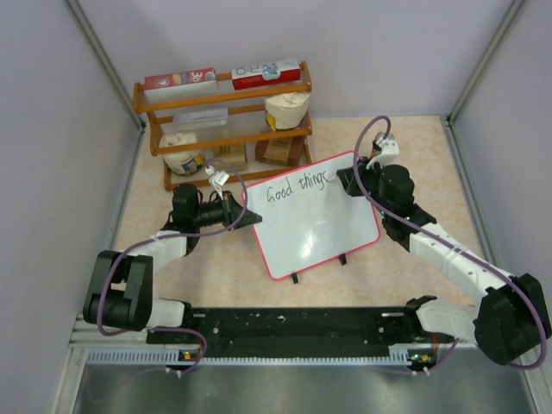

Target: Write a sentence on the whiteboard

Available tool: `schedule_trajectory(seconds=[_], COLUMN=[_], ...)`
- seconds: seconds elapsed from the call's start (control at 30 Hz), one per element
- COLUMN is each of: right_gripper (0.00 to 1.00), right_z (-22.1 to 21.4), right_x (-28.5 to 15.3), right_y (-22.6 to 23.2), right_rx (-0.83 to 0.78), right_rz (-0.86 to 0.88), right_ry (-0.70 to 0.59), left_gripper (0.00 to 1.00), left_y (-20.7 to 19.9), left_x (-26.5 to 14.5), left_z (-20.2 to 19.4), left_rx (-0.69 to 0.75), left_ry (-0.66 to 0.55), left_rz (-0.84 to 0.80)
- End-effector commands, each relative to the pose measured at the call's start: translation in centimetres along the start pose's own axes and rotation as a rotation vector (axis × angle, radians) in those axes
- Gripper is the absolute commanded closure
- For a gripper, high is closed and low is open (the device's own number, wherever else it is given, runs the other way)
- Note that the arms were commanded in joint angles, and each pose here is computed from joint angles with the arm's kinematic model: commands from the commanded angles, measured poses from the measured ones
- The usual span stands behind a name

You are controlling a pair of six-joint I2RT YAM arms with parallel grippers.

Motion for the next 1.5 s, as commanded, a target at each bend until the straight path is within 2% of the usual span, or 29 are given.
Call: schedule_trajectory(seconds=[0.0,0.4,0.67,0.8,1.47], right_gripper=[1.00,1.00,1.00,1.00,1.00], right_z=[-1.4,0.4,4.3,5.5,4.4], right_x=[-0.4,-0.5,-4.0,-5.1,-5.1], right_y=[-0.4,0.8,1.4,1.5,1.5], right_rx=[-0.019,0.029,0.013,-0.006,-0.023], right_rz=[-0.003,0.069,0.094,0.098,0.108], right_ry=[0.040,-0.022,-0.156,-0.181,-0.143], left_gripper=[1.00,1.00,1.00,1.00,1.00], left_y=[2.3,2.3,2.3,2.3,2.2], left_x=[0.2,0.2,0.2,0.2,0.2], left_z=[-3.3,-3.3,-3.3,-3.4,-3.3], left_rx=[0.117,0.117,0.115,0.115,0.120], left_ry=[0.093,0.093,0.092,0.092,0.089], left_rz=[0.040,0.040,0.042,0.042,0.043])
Point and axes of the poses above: each gripper's point midway between its finger pads, its own x axis out along the fingers, its own y axis along the line the jaws close on, z = x × y, the point moved 5 cm from there along -x, back along the fingers, and after that the axes turned 14 degrees about -x, right-handed, at the moved point
